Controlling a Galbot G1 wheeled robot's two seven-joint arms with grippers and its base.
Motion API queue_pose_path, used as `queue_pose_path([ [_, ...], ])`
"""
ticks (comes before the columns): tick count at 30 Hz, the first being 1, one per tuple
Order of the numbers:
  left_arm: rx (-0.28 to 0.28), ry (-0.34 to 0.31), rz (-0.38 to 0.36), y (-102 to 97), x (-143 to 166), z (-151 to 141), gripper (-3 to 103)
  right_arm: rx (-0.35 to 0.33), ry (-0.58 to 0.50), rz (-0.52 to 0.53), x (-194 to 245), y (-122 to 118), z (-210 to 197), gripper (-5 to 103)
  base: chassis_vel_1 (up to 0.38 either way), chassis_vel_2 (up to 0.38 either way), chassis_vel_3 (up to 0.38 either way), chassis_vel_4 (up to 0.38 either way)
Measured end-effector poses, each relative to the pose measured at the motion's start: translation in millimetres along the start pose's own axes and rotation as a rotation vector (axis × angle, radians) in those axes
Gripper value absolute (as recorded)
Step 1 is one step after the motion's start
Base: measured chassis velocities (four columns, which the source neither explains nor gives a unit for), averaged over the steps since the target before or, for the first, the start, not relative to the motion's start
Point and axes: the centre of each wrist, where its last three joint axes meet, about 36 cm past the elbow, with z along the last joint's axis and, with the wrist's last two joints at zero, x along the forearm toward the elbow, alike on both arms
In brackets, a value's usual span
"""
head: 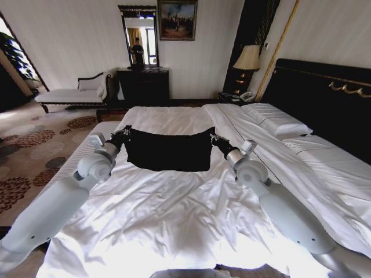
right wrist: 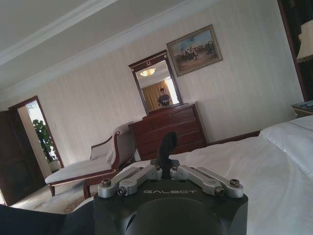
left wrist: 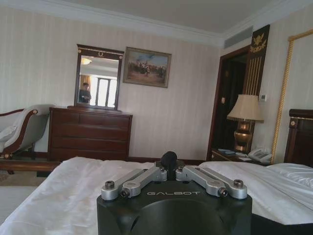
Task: Fold the clothes on the bed.
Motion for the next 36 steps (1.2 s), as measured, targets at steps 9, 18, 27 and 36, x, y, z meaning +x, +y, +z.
queue_pose_path([
  [9,-0.002,0.005,0.014,-27.0,95.8,-6.0,2,-0.092,0.04,0.046,76.1,13.6,-15.3,1,0.0,0.0,0.0,0.0],
  [18,0.01,0.159,-0.068,-40.2,150.0,31.7,2,-0.137,0.204,0.091,98.3,24.0,31.0,1,0.0,0.0,0.0,0.0],
  [27,0.029,0.224,-0.194,0.9,70.8,98.3,2,-0.127,0.268,0.171,22.0,-29.6,102.1,1,0.0,0.0,0.0,0.0],
  [36,0.039,0.29,-0.251,21.3,-22.4,157.7,2,-0.086,0.285,0.214,-53.6,-65.7,161.8,1,0.0,0.0,0.0,0.0],
])
